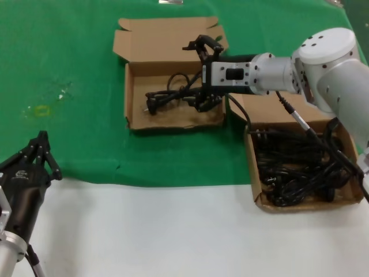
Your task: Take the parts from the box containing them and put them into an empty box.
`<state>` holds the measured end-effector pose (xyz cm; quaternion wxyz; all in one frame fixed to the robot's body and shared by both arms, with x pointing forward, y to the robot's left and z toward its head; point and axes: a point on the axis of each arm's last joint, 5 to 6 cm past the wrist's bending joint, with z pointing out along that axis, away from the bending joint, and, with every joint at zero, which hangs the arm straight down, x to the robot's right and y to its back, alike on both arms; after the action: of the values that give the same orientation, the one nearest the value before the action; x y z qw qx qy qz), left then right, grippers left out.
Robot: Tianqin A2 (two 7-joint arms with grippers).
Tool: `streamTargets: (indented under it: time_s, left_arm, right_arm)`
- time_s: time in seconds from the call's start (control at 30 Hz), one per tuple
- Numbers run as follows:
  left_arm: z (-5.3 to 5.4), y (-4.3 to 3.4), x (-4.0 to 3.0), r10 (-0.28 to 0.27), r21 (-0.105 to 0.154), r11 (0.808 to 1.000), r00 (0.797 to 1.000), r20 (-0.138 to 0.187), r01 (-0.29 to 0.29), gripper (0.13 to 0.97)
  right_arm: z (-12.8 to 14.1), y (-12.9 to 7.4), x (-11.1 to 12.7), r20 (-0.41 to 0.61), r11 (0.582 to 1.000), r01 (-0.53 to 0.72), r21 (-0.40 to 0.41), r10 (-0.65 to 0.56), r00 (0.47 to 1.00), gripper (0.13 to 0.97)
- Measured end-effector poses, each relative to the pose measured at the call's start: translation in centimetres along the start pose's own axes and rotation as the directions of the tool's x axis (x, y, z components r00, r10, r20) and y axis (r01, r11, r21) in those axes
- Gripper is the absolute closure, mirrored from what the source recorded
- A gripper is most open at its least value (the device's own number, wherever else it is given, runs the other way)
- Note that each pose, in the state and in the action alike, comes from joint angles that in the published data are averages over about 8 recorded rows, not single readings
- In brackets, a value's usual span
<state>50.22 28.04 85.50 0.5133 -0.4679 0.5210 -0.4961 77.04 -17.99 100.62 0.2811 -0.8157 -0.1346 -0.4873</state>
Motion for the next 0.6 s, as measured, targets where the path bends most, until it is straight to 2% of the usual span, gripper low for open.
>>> streamTargets:
  time_s: [0.13, 0.27, 0.4, 0.6]
  left_arm:
    - [0.0, 0.0, 0.0, 0.0, 0.0, 1.0, 1.0, 0.0, 0.0, 0.944]
    - [0.0, 0.0, 0.0, 0.0, 0.0, 1.0, 1.0, 0.0, 0.0, 0.931]
    - [0.0, 0.0, 0.0, 0.0, 0.0, 1.0, 1.0, 0.0, 0.0, 0.892]
    - [0.0, 0.0, 0.0, 0.0, 0.0, 1.0, 1.0, 0.0, 0.0, 0.826]
  right_arm:
    - [0.0, 0.0, -0.1, -0.001, 1.0, -0.003, 0.001, 0.003, 1.0, 0.319]
    - [0.3, 0.0, -0.8, -0.006, 1.0, -0.027, 0.007, 0.027, 1.0, 0.254]
    - [0.7, -0.1, -2.3, -0.018, 0.997, -0.079, 0.019, 0.079, 0.997, 0.19]
    - [1.3, -0.3, -5.1, -0.047, 0.983, -0.181, 0.042, 0.183, 0.982, 0.154]
